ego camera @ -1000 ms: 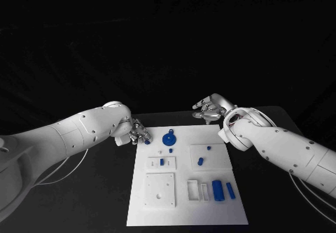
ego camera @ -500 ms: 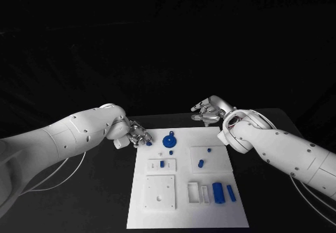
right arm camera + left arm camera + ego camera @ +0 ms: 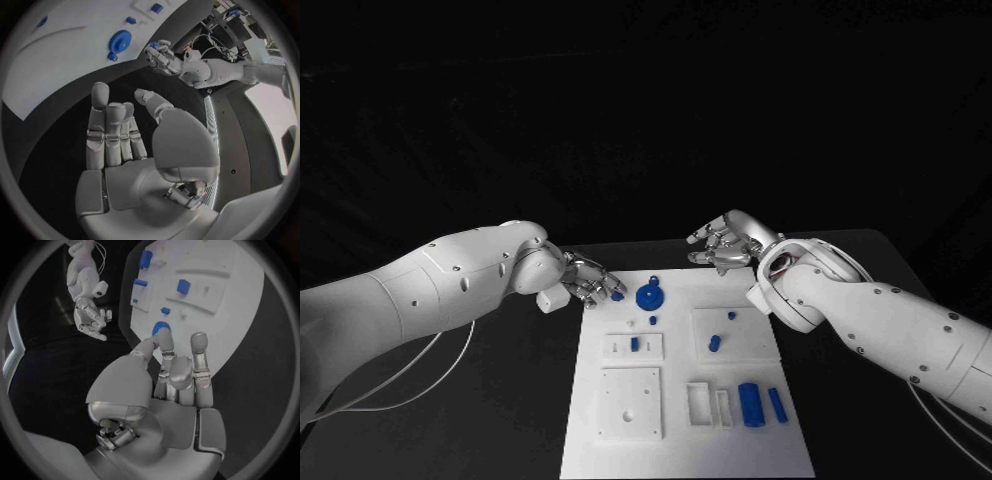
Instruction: Assemble the parts on the task board
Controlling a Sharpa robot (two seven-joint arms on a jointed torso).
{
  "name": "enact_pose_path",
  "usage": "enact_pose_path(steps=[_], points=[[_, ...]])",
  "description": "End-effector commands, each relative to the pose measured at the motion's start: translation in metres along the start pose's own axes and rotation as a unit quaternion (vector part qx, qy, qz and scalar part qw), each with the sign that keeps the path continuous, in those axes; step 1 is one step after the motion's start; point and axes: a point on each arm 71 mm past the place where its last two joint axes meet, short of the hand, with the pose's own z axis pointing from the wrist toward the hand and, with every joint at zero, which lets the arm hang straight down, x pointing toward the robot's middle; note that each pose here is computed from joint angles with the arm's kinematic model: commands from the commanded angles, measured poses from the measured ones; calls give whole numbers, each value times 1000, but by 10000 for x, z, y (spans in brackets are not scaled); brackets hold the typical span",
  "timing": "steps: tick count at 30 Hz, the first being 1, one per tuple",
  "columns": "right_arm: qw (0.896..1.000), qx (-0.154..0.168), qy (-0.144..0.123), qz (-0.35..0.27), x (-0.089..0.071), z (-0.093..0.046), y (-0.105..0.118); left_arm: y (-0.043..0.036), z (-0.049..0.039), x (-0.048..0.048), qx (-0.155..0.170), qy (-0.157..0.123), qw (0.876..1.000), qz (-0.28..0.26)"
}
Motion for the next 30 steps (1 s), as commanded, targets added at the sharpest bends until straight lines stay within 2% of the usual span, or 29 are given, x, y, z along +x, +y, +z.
enact_pose_path(steps=[1, 7, 14, 21, 25, 30], points=[[1000, -10, 12, -1, 33, -31, 25, -81, -21, 48, 51, 18, 997, -60], [1000, -11, 22, 14, 73, -79, 25, -95, -57, 104, 73, 38, 994, -73], [998, -30, 40, 24, 173, -131, 52, -105, -91, 183, 85, 57, 992, -74], [998, -38, 43, 26, 249, -180, 77, -119, -125, 223, 102, 59, 990, -82], [998, -19, 39, 40, 276, -218, 65, -124, -146, 234, 113, 54, 988, -87], [994, 32, 51, 91, 341, -265, 13, -132, -169, 256, 125, 47, 987, -92]])
